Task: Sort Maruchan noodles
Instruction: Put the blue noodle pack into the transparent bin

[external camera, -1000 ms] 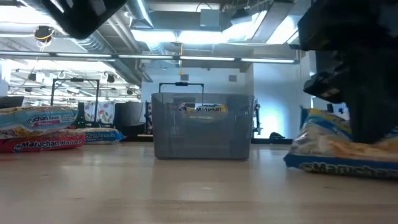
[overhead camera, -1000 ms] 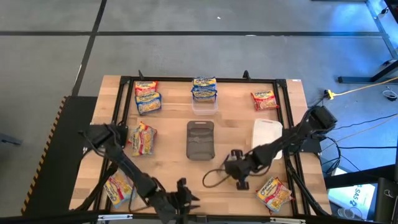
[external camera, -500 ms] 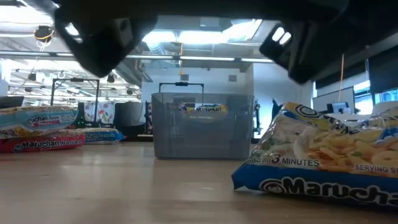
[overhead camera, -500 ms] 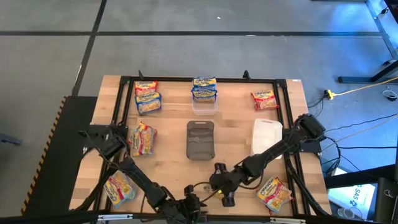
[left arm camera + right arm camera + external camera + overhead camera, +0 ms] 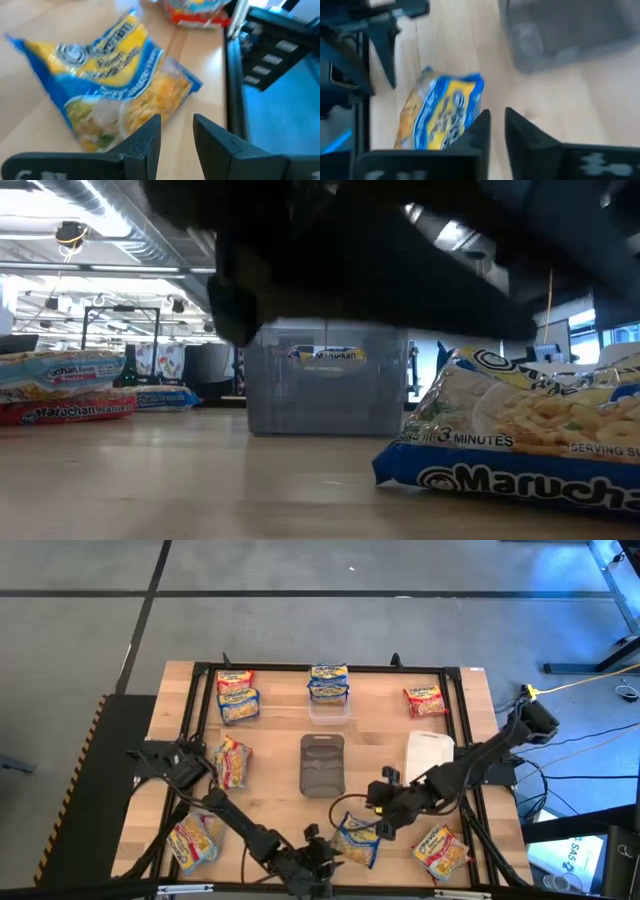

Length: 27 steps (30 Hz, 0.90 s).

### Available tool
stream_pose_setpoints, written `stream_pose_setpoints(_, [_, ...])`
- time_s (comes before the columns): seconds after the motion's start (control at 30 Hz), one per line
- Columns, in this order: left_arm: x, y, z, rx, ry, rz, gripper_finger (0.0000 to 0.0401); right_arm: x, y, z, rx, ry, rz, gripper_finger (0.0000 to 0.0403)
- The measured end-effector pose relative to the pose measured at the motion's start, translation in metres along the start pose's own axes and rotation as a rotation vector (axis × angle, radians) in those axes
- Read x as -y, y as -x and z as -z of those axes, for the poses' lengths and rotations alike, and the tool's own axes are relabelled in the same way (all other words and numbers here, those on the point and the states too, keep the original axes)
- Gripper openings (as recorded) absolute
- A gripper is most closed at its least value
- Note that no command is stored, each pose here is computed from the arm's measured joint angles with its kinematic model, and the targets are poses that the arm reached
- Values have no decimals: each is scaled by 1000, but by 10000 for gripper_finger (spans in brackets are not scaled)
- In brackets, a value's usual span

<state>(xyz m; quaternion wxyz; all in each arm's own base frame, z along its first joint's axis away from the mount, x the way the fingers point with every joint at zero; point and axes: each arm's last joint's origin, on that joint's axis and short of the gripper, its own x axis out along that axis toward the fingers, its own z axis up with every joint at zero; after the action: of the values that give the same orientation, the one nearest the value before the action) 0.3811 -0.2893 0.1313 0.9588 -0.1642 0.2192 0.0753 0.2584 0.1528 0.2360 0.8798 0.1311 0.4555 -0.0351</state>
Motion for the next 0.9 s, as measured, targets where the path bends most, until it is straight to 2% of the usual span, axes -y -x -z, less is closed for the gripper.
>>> stream_pose_setpoints(0.1, [-3,-8,5,-9,3,13,108,7,-14,4,-51,-62,-57,105])
stream_pose_setpoints(0.3, [-6,-12,10,-23,-10,8,108,23,-46,12,-72,-165,-216,268])
stream_pose_setpoints(0.43, [-7,-14,11,-24,-25,3,108,32,-59,21,-90,-221,-246,339])
stream_pose_setpoints(0.6, [-11,-17,9,-27,-27,-8,108,31,-73,28,-142,-235,-244,367])
stream_pose_setpoints(0.9, [-15,-20,8,-38,-30,-23,108,25,-104,36,-207,-246,-342,351])
